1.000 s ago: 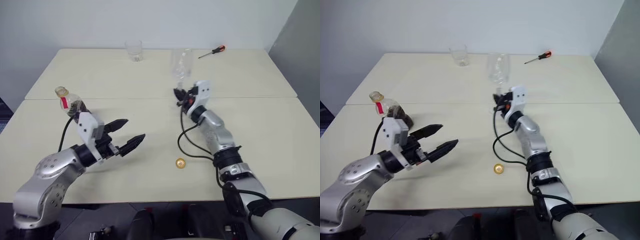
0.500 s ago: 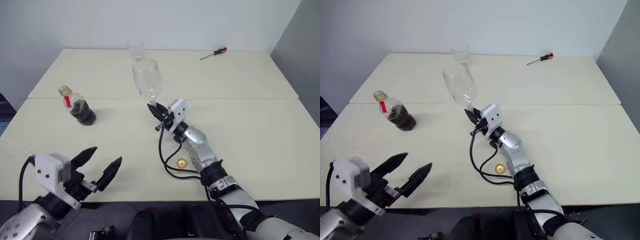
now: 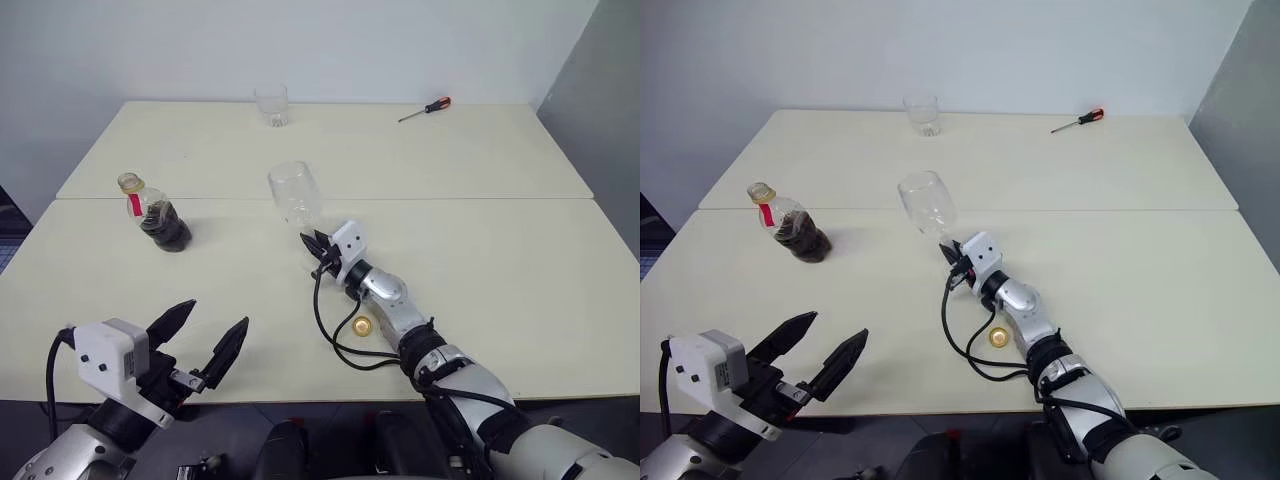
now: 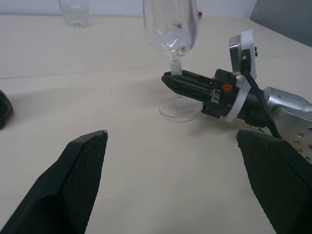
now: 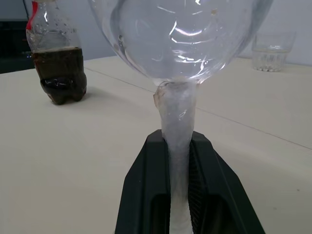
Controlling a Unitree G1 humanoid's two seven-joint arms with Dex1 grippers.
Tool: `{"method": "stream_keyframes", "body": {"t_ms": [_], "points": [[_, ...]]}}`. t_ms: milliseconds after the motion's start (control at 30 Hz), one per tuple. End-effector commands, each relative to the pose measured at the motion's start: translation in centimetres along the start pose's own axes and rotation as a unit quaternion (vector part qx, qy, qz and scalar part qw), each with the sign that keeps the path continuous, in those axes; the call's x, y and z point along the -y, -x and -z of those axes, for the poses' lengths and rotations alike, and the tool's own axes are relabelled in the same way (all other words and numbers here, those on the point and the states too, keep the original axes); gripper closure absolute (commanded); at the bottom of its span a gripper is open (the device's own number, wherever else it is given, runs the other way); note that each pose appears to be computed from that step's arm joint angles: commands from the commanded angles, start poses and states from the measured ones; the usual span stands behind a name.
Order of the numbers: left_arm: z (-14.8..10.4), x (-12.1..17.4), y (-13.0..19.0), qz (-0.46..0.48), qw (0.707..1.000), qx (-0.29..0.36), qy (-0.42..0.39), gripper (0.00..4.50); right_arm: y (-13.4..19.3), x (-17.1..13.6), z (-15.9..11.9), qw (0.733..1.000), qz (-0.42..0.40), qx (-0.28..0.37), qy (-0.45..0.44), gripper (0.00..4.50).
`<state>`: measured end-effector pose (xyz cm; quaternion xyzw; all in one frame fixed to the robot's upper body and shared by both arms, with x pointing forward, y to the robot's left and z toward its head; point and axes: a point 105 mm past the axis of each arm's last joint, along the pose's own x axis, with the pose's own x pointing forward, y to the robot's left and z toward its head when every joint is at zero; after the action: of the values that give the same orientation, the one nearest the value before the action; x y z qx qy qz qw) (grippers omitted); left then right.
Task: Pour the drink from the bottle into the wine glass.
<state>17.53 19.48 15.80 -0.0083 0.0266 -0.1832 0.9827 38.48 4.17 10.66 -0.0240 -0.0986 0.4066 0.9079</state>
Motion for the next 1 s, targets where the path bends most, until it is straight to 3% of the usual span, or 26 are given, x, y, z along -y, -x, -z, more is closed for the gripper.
{"method": "stream_keyframes", "body": {"t_ms": [33, 400, 567, 800, 1000], "points": [[-1.0, 0.7, -0.1, 0.014, 1.0, 0.02, -0.011, 0.0, -2.6, -2.5, -1.4, 0.999, -0.012, 0.009, -0.034, 4.33], [-1.1, 0.5, -0.5, 0.022, 0.999, 0.023, -0.019, 0.0, -3.1, -1.8, -1.3, 0.999, -0.001, -0.015, -0.037, 4.33], [-1.3, 0.5, -0.8, 0.026, 0.999, 0.026, -0.021, 0.0, -2.9, -1.9, -1.1, 0.999, -0.009, -0.017, -0.033, 2.75], [-1.4, 0.1, -1.4, 0.031, 0.999, 0.028, -0.026, 0.0, -2.7, -1.5, -0.7, 0.999, -0.011, -0.029, -0.017, 0.18], [-1.7, -0.4, -1.9, 0.029, 0.999, 0.034, -0.031, 0.0, -2.3, -1.0, 0.5, 0.997, -0.011, -0.072, -0.016, 0.03]]}}
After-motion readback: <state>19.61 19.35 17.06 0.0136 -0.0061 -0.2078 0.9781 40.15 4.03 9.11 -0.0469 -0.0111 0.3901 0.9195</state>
